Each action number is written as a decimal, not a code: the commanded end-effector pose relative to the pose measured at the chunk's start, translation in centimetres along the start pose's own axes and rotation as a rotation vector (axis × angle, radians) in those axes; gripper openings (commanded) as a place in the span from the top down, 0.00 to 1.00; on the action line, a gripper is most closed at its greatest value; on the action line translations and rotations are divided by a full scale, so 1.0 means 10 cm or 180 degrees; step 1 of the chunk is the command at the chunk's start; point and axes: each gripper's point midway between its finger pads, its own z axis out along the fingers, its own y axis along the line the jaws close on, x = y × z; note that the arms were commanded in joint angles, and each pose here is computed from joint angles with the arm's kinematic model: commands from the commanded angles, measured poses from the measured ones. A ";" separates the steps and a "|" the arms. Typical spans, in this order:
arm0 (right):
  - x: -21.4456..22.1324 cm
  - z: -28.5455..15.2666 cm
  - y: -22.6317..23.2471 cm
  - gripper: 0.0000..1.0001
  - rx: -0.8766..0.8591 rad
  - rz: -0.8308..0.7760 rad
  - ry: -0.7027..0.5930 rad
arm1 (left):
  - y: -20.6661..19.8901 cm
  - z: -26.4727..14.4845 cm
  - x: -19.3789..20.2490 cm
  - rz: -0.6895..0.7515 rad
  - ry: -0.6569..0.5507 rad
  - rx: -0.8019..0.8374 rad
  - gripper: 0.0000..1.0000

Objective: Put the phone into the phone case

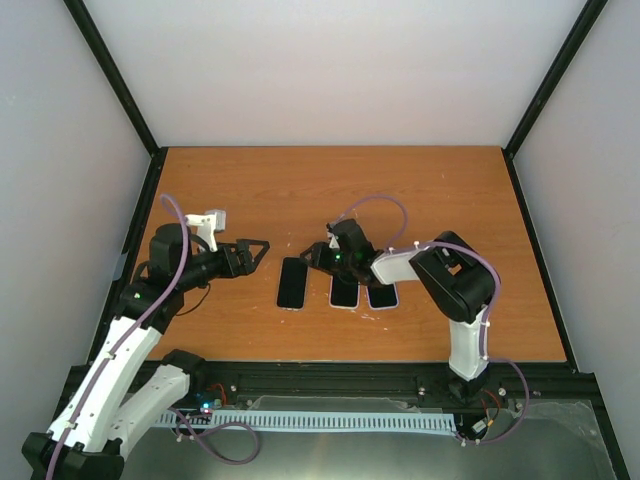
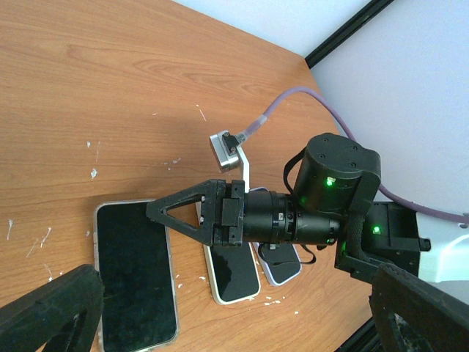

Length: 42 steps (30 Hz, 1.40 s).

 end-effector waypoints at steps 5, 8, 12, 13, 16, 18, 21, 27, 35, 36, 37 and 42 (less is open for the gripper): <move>-0.19 -0.32 0.00 0.32 0.0333 -0.0126 -0.0105 | 0.00 -0.06 -0.07 0.0055 -0.0087 -0.0087 0.01; -0.20 -0.49 0.04 0.21 0.0436 -0.0227 -0.0125 | 0.03 -0.06 -0.08 0.0019 -0.0092 -0.0169 0.01; -0.24 -0.85 0.09 0.00 0.0654 -0.0404 -0.0256 | 0.06 -0.09 -0.13 -0.0077 -0.0165 -0.0250 0.01; -0.26 -0.97 0.10 0.00 0.0732 -0.0431 -0.0322 | 0.07 -0.10 -0.15 -0.0113 -0.0184 -0.0275 0.01; -0.31 -1.33 0.13 0.00 0.0919 -0.0539 -0.0544 | 0.02 -0.13 -0.21 -0.0107 -0.0236 -0.0245 0.00; -0.31 -1.56 0.14 0.00 0.1025 -0.0593 -0.0653 | -0.01 -0.15 -0.26 -0.0088 -0.0278 -0.0239 0.00; -0.27 -1.85 0.23 0.00 0.1031 -0.0677 -0.0734 | -0.03 -0.20 -0.33 -0.0088 -0.0362 -0.0280 0.00; -0.18 -2.35 0.43 0.00 0.0903 -0.0725 -0.0876 | -0.14 -0.29 -0.46 -0.0003 -0.0490 -0.0218 0.00; -0.12 -2.92 0.69 0.00 0.0742 -0.0821 -0.1090 | -0.44 -0.54 -0.69 0.0194 -0.0738 -0.0023 0.00; -0.11 -2.96 0.71 0.00 0.0720 -0.0828 -0.1117 | -0.47 -0.58 -0.71 0.0225 -0.0777 0.0001 0.01; -0.10 -2.99 0.71 0.00 0.0711 -0.0824 -0.1139 | -0.49 -0.61 -0.72 0.0252 -0.0822 0.0019 0.01; -0.09 -3.09 0.75 0.00 0.0648 -0.0797 -0.1215 | -0.49 -0.67 -0.70 0.0296 -0.0957 0.0064 0.01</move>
